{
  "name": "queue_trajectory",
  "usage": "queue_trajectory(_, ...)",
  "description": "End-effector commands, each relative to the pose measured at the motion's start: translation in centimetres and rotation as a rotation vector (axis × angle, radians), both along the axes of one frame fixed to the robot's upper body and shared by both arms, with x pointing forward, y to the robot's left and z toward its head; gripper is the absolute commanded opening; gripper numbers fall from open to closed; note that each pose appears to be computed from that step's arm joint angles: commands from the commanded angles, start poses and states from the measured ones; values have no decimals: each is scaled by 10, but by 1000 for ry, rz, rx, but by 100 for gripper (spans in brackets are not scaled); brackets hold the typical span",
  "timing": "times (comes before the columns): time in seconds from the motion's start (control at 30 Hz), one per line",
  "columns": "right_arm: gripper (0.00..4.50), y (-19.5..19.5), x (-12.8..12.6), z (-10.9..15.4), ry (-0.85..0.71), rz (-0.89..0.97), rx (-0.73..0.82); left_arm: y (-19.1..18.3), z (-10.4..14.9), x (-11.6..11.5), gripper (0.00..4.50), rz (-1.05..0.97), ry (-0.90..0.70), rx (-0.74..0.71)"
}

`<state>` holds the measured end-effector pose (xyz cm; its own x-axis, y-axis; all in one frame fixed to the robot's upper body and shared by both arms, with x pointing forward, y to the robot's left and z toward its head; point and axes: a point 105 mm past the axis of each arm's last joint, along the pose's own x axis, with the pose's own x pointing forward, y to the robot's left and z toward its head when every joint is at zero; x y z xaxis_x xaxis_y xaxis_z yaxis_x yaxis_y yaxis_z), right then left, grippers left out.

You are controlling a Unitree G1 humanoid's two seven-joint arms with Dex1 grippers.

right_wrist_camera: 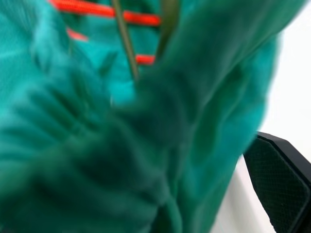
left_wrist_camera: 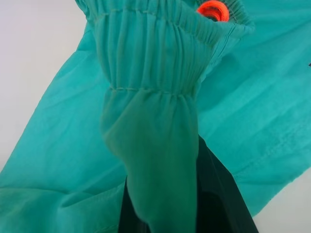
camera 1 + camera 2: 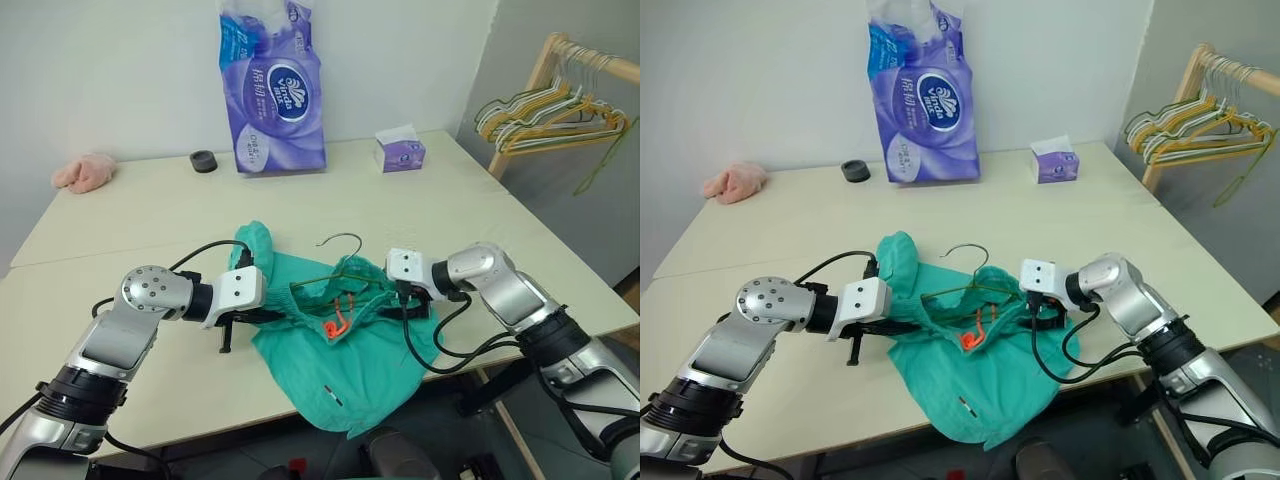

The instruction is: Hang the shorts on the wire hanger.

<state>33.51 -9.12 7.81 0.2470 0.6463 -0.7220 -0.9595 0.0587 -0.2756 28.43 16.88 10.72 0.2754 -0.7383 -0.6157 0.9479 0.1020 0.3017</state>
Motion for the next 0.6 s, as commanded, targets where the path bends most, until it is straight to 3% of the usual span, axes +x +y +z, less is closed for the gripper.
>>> queue_trajectory(0.03,363,10,5,14,-39,47,12,-7,14,0,0,-25,-39,-34)
queue_trajectory(0.37,6,19,-3,24,-1,79,59,-7,15,1,0,-22,-56,-35)
queue_trajectory(0.5,3,20,-6,28,10,82,71,-12,20,7,0,23,-34,-127)
queue_trajectory(0.6,0,19,-7,31,9,80,77,-10,24,17,95,85,-47,-184)
